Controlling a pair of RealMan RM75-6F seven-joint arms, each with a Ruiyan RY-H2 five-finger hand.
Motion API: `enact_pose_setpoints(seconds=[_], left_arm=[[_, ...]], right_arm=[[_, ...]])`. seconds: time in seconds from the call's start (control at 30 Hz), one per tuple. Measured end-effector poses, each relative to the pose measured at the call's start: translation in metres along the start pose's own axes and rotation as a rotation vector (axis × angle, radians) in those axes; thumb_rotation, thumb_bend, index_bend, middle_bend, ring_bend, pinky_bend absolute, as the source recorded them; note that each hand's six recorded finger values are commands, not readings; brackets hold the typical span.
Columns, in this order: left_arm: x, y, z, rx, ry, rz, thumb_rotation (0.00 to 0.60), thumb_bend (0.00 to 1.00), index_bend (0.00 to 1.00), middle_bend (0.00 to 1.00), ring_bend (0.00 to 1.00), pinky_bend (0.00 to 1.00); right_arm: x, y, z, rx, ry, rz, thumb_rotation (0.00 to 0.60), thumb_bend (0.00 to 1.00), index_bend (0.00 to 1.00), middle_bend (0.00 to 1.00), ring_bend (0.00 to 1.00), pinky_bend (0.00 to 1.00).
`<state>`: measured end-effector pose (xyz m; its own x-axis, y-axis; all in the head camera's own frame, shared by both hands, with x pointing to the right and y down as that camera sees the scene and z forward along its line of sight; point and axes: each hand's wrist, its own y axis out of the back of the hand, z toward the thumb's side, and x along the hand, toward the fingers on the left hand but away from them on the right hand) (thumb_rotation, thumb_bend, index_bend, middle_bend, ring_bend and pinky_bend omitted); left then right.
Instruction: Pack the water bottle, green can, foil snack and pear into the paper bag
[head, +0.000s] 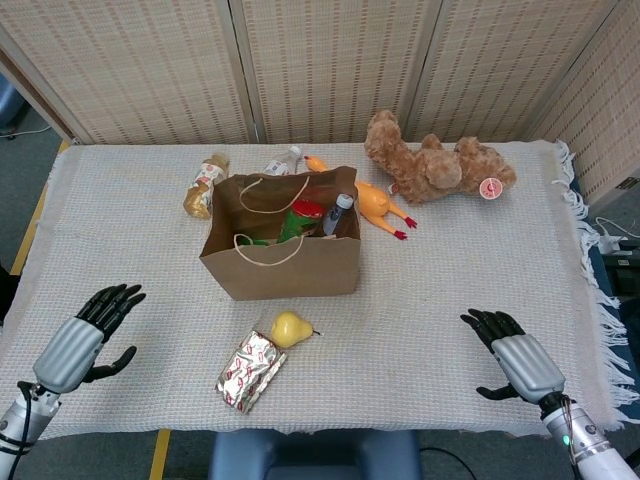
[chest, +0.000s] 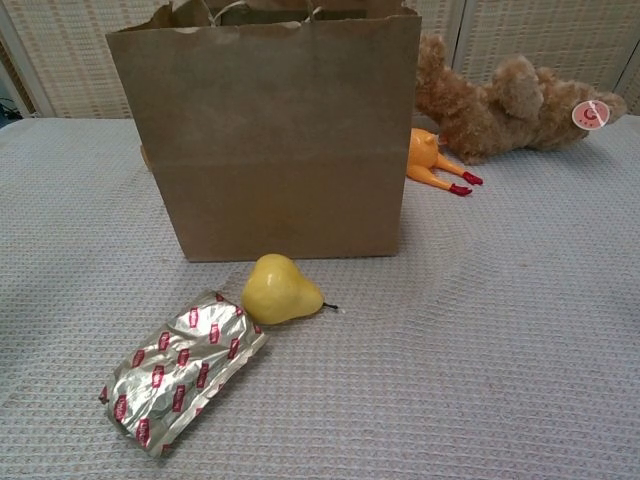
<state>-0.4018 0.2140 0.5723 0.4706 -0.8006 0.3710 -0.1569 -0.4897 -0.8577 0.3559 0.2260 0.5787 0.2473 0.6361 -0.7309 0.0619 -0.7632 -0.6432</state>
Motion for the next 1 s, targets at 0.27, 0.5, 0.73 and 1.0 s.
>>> enact_pose_setpoints(seconds=[0.27, 0.5, 0.73, 1.0], left_arm=[[-0.023, -0.051, 0.019, 0.138, -0.229, -0.090, 0.600, 0.39, 0.00, 0.00, 0.00, 0.07], [-0.019, -0.060, 0.027, 0.180, -0.283, -0.103, 0.600, 0.39, 0.00, 0.00, 0.00, 0.07], [-0.020, -0.072, 0.044, 0.142, -0.289, -0.115, 0.600, 0.39, 0.00, 0.00, 0.00, 0.07], [-0.016, -0.090, 0.067, -0.019, -0.148, -0.135, 0.600, 0.39, 0.00, 0.00, 0.00, 0.07]], right_arm=[[0.000, -0.001, 0.000, -0.001, -0.002, 0.003, 0.600, 0.02, 0.00, 0.00, 0.00, 0.00], [0.001, -0.002, -0.003, -0.010, -0.012, 0.014, 0.600, 0.02, 0.00, 0.00, 0.00, 0.00], [0.001, -0.003, -0.003, -0.006, -0.007, 0.022, 0.600, 0.02, 0.00, 0.00, 0.00, 0.00], [0.002, -0.005, -0.002, -0.004, -0.001, 0.030, 0.600, 0.02, 0.00, 0.00, 0.00, 0.00]])
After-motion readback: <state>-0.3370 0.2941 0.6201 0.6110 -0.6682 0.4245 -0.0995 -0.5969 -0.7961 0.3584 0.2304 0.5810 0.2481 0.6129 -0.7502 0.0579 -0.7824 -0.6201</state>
